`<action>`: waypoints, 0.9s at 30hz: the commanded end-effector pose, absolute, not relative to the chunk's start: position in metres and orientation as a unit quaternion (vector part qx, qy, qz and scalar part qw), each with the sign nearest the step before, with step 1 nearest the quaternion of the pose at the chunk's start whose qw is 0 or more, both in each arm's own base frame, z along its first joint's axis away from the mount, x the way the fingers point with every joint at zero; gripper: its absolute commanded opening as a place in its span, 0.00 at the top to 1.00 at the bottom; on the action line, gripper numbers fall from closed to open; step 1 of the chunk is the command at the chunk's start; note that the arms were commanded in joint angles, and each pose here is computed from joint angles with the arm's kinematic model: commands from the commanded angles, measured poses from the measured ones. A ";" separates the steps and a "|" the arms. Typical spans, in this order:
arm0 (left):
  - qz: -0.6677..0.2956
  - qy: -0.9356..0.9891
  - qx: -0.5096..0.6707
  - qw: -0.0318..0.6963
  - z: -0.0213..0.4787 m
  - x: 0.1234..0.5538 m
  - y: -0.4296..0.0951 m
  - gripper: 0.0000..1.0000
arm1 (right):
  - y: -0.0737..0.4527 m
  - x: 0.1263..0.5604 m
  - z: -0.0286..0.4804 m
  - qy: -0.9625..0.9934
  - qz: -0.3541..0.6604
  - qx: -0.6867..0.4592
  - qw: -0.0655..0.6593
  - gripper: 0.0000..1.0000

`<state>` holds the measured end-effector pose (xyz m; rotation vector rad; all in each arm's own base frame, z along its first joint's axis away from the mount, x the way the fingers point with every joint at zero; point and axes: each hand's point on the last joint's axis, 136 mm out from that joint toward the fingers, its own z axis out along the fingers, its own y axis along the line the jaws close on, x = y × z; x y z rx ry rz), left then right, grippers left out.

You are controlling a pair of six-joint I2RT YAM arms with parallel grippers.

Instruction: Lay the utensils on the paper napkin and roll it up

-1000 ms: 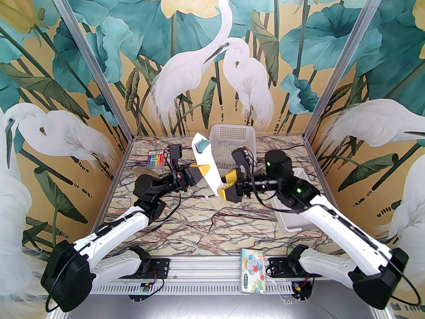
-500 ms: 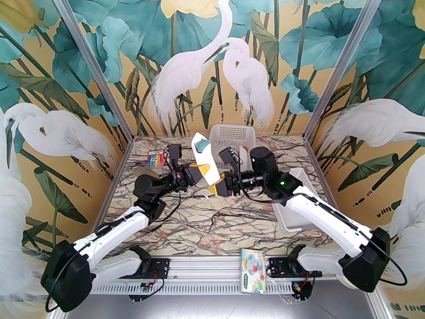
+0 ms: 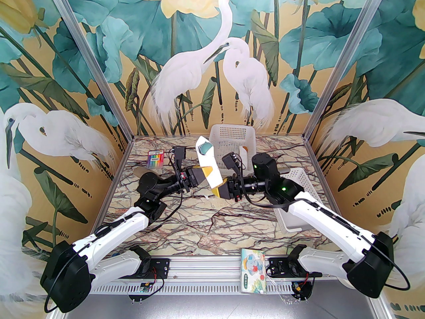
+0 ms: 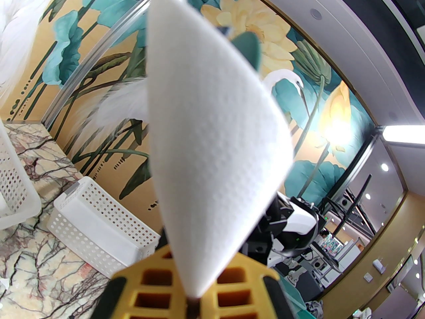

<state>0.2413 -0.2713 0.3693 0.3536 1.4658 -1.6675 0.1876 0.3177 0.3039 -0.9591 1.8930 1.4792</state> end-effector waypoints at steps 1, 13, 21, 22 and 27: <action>-0.671 0.563 0.129 0.465 0.396 0.245 -0.262 1.00 | 0.316 0.177 0.304 0.700 0.561 -0.357 0.261 0.66; -0.671 0.563 0.126 0.465 0.395 0.247 -0.262 1.00 | 0.315 0.176 0.292 0.712 0.551 -0.352 0.256 0.94; -0.676 0.557 0.134 0.465 0.397 0.242 -0.262 1.00 | 0.306 0.179 0.298 0.722 0.524 -0.353 0.282 0.61; -0.677 0.554 0.137 0.465 0.399 0.241 -0.261 1.00 | 0.305 0.180 0.301 0.722 0.521 -0.354 0.288 0.57; -0.680 0.551 0.147 0.461 0.398 0.237 -0.263 1.00 | 0.297 0.194 0.317 0.723 0.512 -0.344 0.311 0.43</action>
